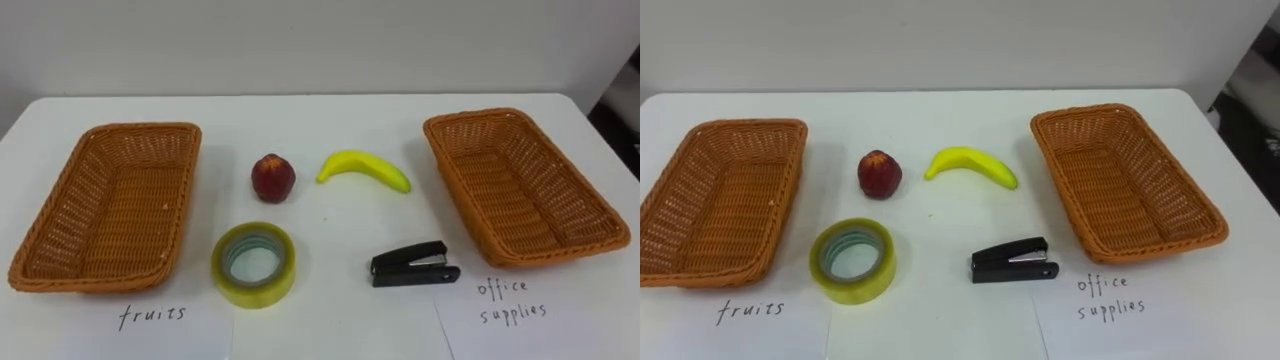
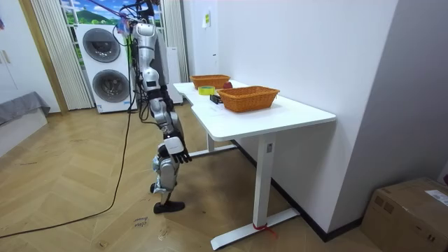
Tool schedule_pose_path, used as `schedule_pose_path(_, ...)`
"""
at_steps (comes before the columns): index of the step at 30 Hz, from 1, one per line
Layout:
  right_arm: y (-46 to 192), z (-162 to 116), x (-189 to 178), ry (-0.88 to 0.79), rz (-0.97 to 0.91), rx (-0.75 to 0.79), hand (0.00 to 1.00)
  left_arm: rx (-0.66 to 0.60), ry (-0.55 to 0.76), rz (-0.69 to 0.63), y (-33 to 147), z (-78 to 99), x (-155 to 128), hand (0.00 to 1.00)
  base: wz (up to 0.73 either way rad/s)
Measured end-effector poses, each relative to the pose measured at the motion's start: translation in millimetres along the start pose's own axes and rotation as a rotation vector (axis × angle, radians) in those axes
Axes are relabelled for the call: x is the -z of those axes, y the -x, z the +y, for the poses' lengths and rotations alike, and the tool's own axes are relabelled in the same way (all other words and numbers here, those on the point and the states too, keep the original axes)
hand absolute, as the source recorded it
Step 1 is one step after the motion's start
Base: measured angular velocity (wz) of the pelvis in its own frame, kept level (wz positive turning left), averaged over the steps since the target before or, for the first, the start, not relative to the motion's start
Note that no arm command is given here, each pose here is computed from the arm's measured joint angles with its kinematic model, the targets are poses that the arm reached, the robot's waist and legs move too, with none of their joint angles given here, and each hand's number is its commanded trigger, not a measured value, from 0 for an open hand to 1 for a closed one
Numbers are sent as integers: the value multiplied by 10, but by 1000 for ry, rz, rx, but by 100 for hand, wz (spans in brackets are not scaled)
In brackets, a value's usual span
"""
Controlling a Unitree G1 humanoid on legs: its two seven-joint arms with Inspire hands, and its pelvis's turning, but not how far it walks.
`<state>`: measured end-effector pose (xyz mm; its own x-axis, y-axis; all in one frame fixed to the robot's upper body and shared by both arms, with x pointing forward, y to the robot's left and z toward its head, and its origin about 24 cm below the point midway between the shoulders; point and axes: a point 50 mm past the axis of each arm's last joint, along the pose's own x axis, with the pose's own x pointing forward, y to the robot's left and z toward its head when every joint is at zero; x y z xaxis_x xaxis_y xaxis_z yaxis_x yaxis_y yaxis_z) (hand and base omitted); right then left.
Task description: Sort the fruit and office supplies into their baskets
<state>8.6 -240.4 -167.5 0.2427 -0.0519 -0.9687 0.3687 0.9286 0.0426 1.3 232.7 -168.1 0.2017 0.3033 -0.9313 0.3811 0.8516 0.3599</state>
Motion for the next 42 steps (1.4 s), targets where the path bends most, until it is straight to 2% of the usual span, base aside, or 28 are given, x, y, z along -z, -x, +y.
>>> schedule_pose_path(6,21,-55,84,-91,17,43,0,-11,6,10,8,0,39,0,-5)
schedule_pose_path(12,73,-185,190,-230,28,112,0,-72,102,41,2,131,111,0,-6)
schedule_pose_path(19,118,-275,282,-323,29,167,0,-93,136,48,-5,189,115,0,-2)
schedule_pose_path(32,128,-371,209,-481,-4,293,0,-112,162,63,0,235,166,0,-1)
schedule_pose_path(37,151,-467,75,-711,-99,357,0,-170,198,75,8,290,208,0,-8)
schedule_pose_path(42,178,-537,-2,-789,-138,429,0,-215,234,89,30,327,292,0,-1)
